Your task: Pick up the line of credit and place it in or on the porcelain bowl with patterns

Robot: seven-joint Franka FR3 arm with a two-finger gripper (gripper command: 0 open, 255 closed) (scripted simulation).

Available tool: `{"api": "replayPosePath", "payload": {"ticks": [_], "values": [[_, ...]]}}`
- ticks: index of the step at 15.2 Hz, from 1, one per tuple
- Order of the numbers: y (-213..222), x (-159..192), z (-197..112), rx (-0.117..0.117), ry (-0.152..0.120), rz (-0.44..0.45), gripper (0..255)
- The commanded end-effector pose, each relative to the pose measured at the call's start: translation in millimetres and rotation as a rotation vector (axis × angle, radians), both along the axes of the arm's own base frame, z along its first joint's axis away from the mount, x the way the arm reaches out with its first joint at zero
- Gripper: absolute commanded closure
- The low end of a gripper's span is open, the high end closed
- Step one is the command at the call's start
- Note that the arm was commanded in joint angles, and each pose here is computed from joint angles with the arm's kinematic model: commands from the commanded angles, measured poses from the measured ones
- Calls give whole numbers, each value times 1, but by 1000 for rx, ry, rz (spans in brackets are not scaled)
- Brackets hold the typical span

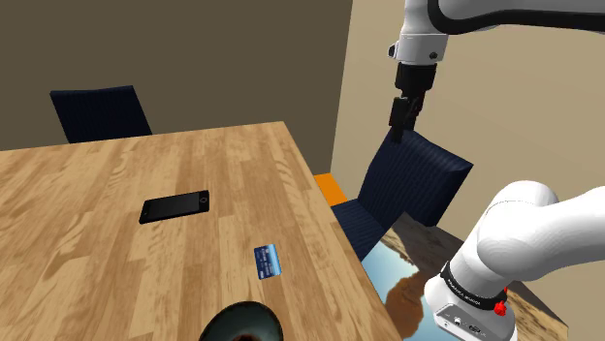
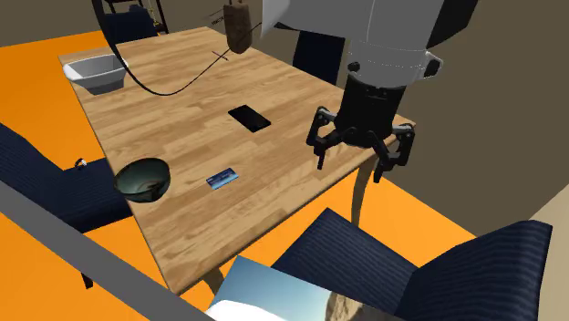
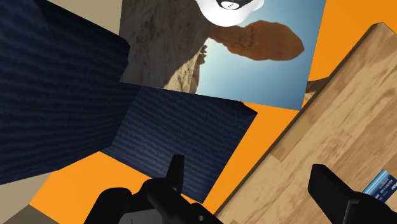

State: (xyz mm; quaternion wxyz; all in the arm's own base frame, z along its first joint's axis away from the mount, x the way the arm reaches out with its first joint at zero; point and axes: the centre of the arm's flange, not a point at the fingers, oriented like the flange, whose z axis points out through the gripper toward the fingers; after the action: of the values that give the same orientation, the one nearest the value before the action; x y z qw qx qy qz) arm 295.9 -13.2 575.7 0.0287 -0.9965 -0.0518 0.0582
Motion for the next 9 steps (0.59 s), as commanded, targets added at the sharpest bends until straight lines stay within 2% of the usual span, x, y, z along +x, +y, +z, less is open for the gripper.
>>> {"api": "replayPosePath", "payload": {"ticks": [1,9], "values": [[0,0,0,0,0,0,0],[88,31,-51,8,120,-140,0]]}}
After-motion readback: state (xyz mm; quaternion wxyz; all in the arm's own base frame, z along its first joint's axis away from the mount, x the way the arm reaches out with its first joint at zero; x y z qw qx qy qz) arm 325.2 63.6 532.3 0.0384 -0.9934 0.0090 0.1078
